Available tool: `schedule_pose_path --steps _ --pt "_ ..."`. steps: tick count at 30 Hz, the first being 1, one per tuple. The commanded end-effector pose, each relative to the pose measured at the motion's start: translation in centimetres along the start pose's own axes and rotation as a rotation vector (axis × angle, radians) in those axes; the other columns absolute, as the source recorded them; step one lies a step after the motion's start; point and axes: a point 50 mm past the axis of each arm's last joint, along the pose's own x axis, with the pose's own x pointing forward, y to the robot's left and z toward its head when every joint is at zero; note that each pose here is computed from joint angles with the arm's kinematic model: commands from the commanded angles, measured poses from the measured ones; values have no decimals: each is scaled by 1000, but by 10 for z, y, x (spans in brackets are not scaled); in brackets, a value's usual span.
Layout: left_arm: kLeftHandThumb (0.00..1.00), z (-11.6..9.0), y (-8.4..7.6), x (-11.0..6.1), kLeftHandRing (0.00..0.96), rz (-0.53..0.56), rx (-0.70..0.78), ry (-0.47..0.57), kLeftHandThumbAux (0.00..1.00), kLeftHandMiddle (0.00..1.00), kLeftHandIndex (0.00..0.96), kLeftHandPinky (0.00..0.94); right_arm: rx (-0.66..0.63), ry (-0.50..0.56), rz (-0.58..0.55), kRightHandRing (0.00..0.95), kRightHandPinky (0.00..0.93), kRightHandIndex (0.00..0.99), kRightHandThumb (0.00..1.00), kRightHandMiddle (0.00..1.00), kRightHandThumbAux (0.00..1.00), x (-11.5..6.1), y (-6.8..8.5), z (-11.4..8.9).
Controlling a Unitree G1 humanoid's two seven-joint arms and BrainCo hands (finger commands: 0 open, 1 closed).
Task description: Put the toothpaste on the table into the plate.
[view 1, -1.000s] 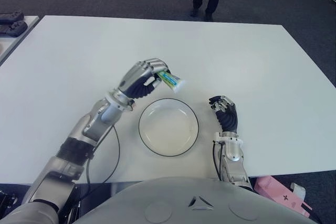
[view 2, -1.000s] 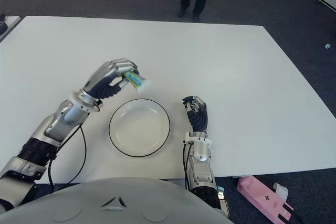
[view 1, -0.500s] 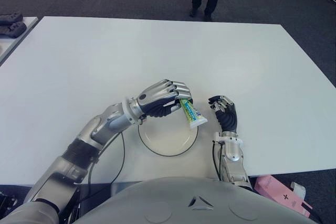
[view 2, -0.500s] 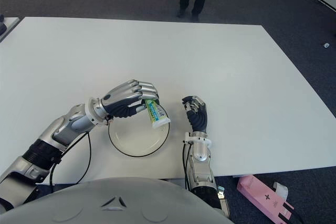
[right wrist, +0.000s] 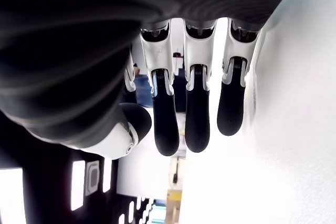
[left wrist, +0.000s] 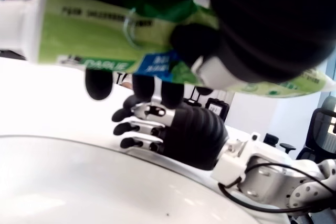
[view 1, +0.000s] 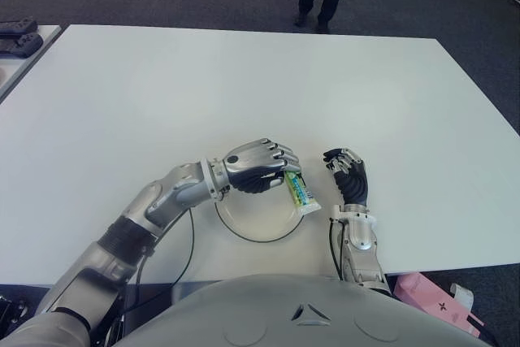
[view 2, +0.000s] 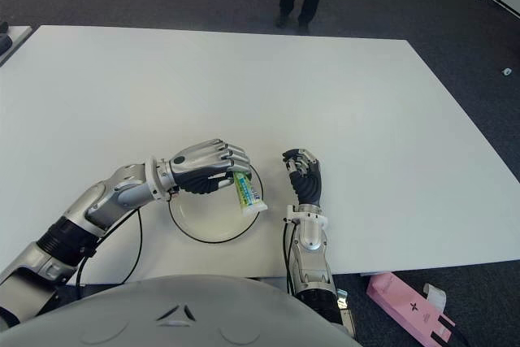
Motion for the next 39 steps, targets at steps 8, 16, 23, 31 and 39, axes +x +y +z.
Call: schedule_pose_path --steps 8,16,23,31,39 --pt "846 -12 -28 1 867 -79 10 62 670 589 430 873 -10 45 -6 445 441 428 711 466 727 -3 1 -3" --pt "844 -18 -33 -3 866 -57 46 104 671 592 423 866 -7 40 -1 445 443 428 711 465 727 -3 1 -3" --pt "843 -23 -40 -6 858 -77 76 148 671 593 422 856 -16 42 2 448 437 428 711 472 728 -3 1 -3" --pt "843 -28 -47 -8 856 -98 118 201 669 525 440 859 -11 44 -4 442 435 428 710 466 727 -4 1 -2" --pt "842 -28 -48 -9 856 -90 142 204 668 491 447 866 -6 45 -2 439 439 428 710 461 726 -4 0 -3"
